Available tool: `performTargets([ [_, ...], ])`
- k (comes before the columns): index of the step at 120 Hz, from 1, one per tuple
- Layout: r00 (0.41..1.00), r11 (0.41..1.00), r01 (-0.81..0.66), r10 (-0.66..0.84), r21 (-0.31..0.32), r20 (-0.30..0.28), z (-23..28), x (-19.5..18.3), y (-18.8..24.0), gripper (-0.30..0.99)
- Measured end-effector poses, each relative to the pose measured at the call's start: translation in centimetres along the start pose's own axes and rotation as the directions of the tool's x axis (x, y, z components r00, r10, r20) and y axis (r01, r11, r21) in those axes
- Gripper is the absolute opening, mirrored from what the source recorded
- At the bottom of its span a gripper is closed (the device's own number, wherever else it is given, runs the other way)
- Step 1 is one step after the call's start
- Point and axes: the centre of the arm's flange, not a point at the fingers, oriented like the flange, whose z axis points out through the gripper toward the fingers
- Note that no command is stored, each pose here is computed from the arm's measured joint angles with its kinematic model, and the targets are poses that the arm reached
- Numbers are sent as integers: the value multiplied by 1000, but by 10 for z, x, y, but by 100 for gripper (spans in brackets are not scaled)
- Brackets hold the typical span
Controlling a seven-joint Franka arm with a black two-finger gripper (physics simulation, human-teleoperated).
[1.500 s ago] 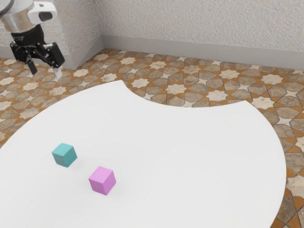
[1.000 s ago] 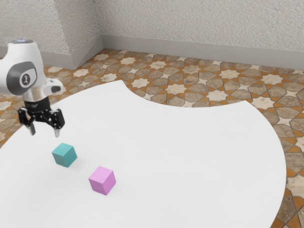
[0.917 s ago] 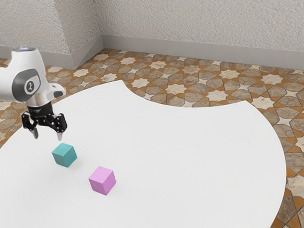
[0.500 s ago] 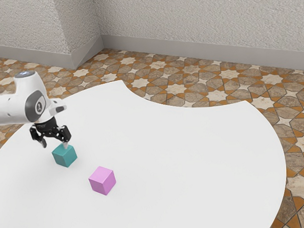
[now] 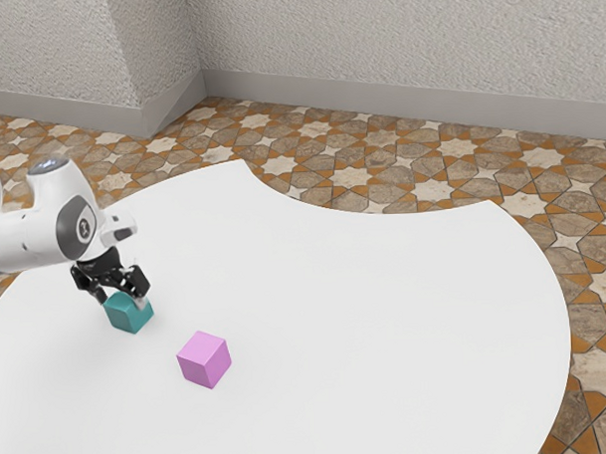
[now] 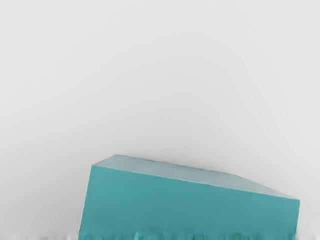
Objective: Pick up the blue block with one arm, and put the blue block on the pink block with one arm
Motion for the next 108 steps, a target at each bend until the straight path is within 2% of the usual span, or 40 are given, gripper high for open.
performTargets([
  [58, 995, 995, -98, 98, -15, 25, 21, -9, 7, 69],
  [76, 994, 994, -108, 108, -19, 20, 21, -8, 8, 44],
  [84, 994, 994, -113, 113, -16, 15, 19, -6, 8, 39],
  [99, 990, 992, -127, 126, -15, -57, -21, 1, 19, 34],
  [108, 977, 983, -180, 174, -39, -120, -61, -5, 68, 34],
])
